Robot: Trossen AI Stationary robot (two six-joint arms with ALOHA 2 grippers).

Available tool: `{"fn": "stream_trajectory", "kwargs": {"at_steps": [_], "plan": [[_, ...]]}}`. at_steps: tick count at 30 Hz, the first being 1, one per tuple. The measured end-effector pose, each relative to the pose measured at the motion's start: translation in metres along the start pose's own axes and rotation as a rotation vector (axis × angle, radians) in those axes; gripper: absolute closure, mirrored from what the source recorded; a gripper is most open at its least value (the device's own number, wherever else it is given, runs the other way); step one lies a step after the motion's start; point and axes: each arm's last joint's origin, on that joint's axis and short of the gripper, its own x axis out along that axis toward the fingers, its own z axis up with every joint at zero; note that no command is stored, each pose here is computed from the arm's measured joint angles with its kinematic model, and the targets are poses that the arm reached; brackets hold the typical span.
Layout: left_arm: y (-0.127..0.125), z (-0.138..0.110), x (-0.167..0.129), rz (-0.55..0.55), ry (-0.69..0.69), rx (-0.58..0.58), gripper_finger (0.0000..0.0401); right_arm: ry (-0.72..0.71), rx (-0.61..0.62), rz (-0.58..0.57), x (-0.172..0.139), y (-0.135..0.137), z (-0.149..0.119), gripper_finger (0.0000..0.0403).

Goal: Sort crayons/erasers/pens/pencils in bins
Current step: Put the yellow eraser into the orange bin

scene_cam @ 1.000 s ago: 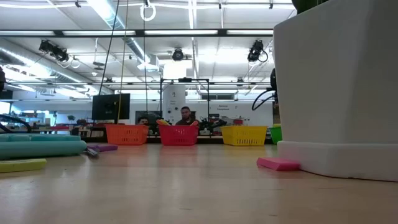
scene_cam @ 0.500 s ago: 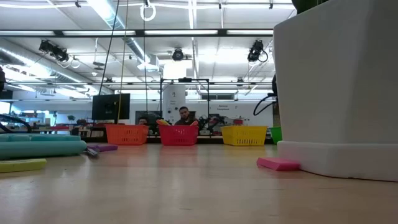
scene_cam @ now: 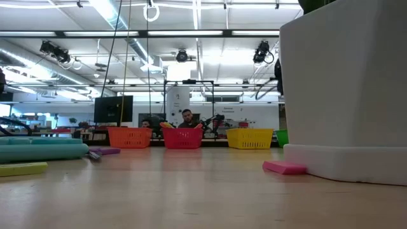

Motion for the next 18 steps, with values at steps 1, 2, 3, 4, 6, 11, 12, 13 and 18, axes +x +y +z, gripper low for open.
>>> {"fn": "stream_trajectory", "kwargs": {"at_steps": [1, 2, 3, 4, 6, 11, 12, 13, 18], "plan": [[0.003, -0.003, 0.0, 0.022, 0.036, -0.016, 0.0335, -0.015, -0.001, 0.005, -0.009, 0.001, 0.001, 0.0296], [0.006, -0.006, -0.001, 0.042, 0.075, -0.007, 0.0329, -0.027, -0.003, 0.016, -0.018, 0.002, 0.0, 0.0292], [0.008, -0.01, -0.001, 0.057, 0.116, 0.017, 0.0322, -0.04, -0.006, 0.029, -0.027, 0.003, -0.001, 0.0289], [0.009, -0.015, -0.002, 0.066, 0.164, 0.051, 0.0316, -0.059, -0.009, 0.047, -0.037, 0.004, -0.004, 0.0285], [0.009, -0.026, -0.004, 0.078, 0.274, 0.12, 0.0302, -0.102, -0.017, 0.084, -0.059, 0.008, -0.011, 0.028], [0.003, -0.06, 0.002, 0.062, 0.5, 0.26, 0.0274, -0.227, -0.048, 0.184, -0.109, 0.019, -0.047, 0.0274], [0.001, -0.068, 0.006, 0.054, 0.525, 0.269, 0.0269, -0.247, -0.056, 0.199, -0.117, 0.022, -0.056, 0.0274], [-0.001, -0.076, 0.009, 0.045, 0.555, 0.277, 0.0264, -0.267, -0.061, 0.209, -0.125, 0.024, -0.065, 0.0274], [-0.011, -0.131, 0.024, 0.01, 0.758, 0.197, 0.0241, -0.369, -0.086, 0.258, -0.158, 0.035, -0.108, 0.0274]]}}
